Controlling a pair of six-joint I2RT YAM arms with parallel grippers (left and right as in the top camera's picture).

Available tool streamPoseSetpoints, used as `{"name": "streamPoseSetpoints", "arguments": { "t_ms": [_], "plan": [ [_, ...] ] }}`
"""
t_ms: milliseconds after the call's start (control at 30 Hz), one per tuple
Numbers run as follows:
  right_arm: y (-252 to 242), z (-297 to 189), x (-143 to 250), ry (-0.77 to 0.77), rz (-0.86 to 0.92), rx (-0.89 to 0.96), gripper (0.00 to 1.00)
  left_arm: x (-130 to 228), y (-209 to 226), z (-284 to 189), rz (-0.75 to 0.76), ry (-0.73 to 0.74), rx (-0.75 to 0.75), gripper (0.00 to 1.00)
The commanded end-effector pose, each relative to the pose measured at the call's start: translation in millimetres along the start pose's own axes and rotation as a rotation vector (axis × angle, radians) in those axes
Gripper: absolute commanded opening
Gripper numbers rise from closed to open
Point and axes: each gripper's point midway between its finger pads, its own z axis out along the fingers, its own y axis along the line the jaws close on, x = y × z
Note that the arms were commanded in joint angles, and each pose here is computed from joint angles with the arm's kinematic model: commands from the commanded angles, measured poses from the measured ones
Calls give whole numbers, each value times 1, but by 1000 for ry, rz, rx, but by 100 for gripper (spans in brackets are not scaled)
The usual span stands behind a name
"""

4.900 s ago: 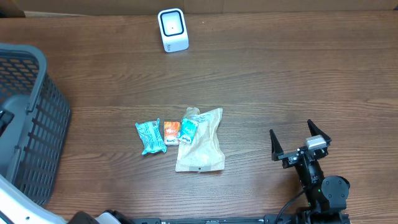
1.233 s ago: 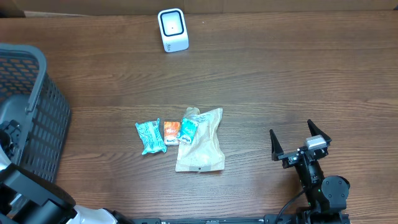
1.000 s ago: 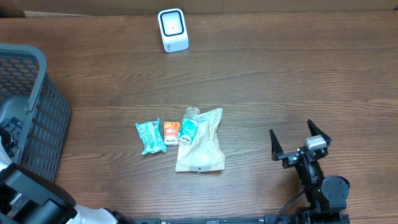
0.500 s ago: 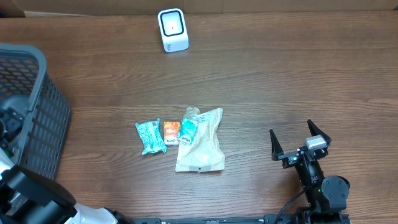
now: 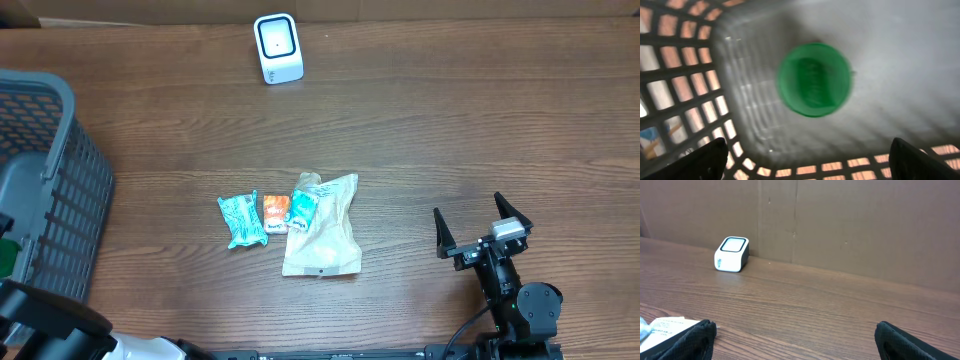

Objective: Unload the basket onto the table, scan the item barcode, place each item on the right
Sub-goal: 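Grasp the green-capped bottle by its cap with the left gripper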

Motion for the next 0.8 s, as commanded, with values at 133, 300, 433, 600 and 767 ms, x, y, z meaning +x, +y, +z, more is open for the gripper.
{"name": "streamPoseSetpoints", "arguments": {
  "t_ms": [133, 300, 433, 600, 767],
  "plan": [
    [0, 0, 2, -4, 6, 2, 100, 0, 18, 6, -27, 17, -19, 90],
    [0, 0, 2, -4, 6, 2, 100, 6, 18, 16, -9, 36, -24, 91],
    [0, 0, 2, -4, 6, 2, 100, 14, 22, 25, -6, 59, -47, 90],
    [0, 0, 2, -4, 6, 2, 100, 8, 25, 30, -13, 29, -61, 91],
    [0, 0, 2, -4, 6, 3, 100, -11, 18, 30, -20, -47, -28, 100]
  ]
}}
